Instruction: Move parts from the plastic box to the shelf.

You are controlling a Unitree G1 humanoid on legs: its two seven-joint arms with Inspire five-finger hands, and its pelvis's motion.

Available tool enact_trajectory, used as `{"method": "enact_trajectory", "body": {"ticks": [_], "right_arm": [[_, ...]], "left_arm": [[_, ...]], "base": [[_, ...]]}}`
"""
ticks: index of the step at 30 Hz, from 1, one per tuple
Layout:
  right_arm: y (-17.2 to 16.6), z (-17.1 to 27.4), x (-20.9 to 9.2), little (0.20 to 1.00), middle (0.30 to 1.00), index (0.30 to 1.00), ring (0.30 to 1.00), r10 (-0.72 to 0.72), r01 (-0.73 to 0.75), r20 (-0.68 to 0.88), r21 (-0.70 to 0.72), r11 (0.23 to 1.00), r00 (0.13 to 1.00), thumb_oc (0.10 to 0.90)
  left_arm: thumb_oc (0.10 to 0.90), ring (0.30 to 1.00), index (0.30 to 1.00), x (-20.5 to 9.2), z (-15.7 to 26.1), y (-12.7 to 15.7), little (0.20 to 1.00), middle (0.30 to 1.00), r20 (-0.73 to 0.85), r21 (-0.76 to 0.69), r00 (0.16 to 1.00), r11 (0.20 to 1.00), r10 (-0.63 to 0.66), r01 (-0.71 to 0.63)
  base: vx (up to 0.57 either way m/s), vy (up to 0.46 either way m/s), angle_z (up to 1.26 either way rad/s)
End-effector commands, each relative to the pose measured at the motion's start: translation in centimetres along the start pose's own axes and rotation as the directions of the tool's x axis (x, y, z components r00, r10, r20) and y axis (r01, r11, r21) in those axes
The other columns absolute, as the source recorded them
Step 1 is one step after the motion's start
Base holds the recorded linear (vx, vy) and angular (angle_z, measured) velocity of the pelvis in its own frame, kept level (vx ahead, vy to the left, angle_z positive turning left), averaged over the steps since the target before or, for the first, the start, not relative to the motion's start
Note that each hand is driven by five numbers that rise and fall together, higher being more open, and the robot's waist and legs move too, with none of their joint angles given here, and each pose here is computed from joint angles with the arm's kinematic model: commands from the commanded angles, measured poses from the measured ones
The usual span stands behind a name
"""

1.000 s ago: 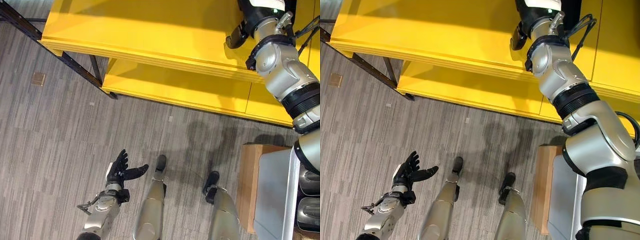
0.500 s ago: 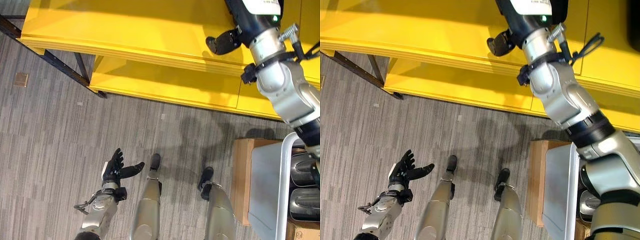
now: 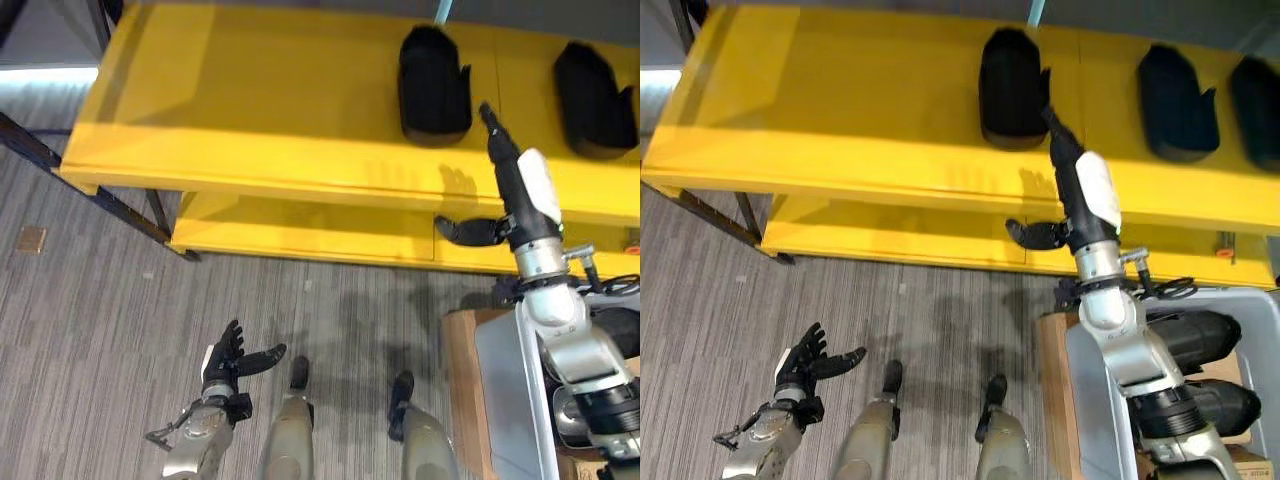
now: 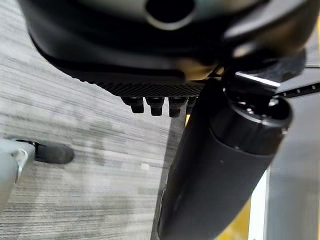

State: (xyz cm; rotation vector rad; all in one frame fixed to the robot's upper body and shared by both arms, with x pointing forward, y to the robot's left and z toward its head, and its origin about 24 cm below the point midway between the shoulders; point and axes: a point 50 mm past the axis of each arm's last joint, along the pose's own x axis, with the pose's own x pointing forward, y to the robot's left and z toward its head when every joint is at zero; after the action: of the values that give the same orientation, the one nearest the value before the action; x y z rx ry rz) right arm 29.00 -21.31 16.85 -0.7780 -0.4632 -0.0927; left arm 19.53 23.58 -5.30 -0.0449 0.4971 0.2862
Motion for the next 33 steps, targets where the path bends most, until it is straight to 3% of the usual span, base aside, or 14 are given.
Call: {"method": "enact_trajectory", "body": {"ticks": [1,9,10,14,19,23,26,33], "right_arm": [[-2.4,4.0,1.0,1.0,1.0,1.0,1.0,-0.138,0.09,0.2,0.23,0.969,0.97,0.9],[-1.3,2.3,-1.2,1.0,1.0,1.0,1.0,-0.136,0.094,0.09,0.368,0.925,0.987,0.9],[-0.5,0.7,-2.9,1.0,1.0,1.0,1.0,-0.135,0.125,-0.011,0.459,0.879,0.991,0.9],[0.5,-0.8,-5.5,1.0,1.0,1.0,1.0,-0.118,0.166,-0.122,0.545,0.822,0.985,0.9],[0.9,-2.2,-8.5,1.0,1.0,1.0,1.0,-0.106,0.225,-0.229,0.59,0.775,0.968,0.9],[0.4,-2.4,-9.3,1.0,1.0,1.0,1.0,-0.153,0.279,-0.255,0.594,0.755,0.955,0.9],[0.8,-2.8,-9.7,1.0,1.0,1.0,1.0,-0.195,0.354,-0.308,0.635,0.686,0.931,0.9],[2.1,-3.9,-10.5,1.0,1.0,1.0,1.0,-0.174,0.406,-0.398,0.627,0.665,0.901,0.9]], "left_arm": [[0.9,1.0,1.0,-0.3,1.2,0.5,1.0,1.0,0.079,0.034,0.997,0.999,-0.01,0.008],[0.9,1.0,1.0,-0.7,0.4,0.6,1.0,1.0,0.056,0.008,0.998,1.0,0.014,-0.015],[0.9,1.0,1.0,-0.9,0.3,0.5,1.0,1.0,0.055,-0.011,0.998,1.0,0.025,-0.024],[0.9,1.0,1.0,-1.3,0.1,0.7,1.0,1.0,0.053,-0.03,0.998,0.999,0.042,-0.04],[0.9,1.0,1.0,-1.3,0.2,0.6,1.0,1.0,0.067,0.039,0.998,0.999,0.002,-0.005],[0.9,1.0,1.0,-1.0,0.8,0.4,1.0,1.0,0.096,0.077,0.995,0.997,-0.02,0.012],[0.9,1.0,1.0,-1.0,0.4,0.6,1.0,1.0,0.084,0.069,0.996,0.998,0.007,-0.013],[0.9,1.0,1.0,-1.8,-0.9,0.9,1.0,1.0,0.038,-0.06,0.996,0.995,0.082,-0.079]], "base": [[0.13,0.069,-0.01],[0.05,0.046,-0.09],[0.03,0.08,-0.25],[0.02,0.119,-0.19],[-0.03,0.187,-0.22],[-0.1,0.198,-0.35],[-0.12,0.198,-1.07],[-0.09,0.12,-1.83]]}}
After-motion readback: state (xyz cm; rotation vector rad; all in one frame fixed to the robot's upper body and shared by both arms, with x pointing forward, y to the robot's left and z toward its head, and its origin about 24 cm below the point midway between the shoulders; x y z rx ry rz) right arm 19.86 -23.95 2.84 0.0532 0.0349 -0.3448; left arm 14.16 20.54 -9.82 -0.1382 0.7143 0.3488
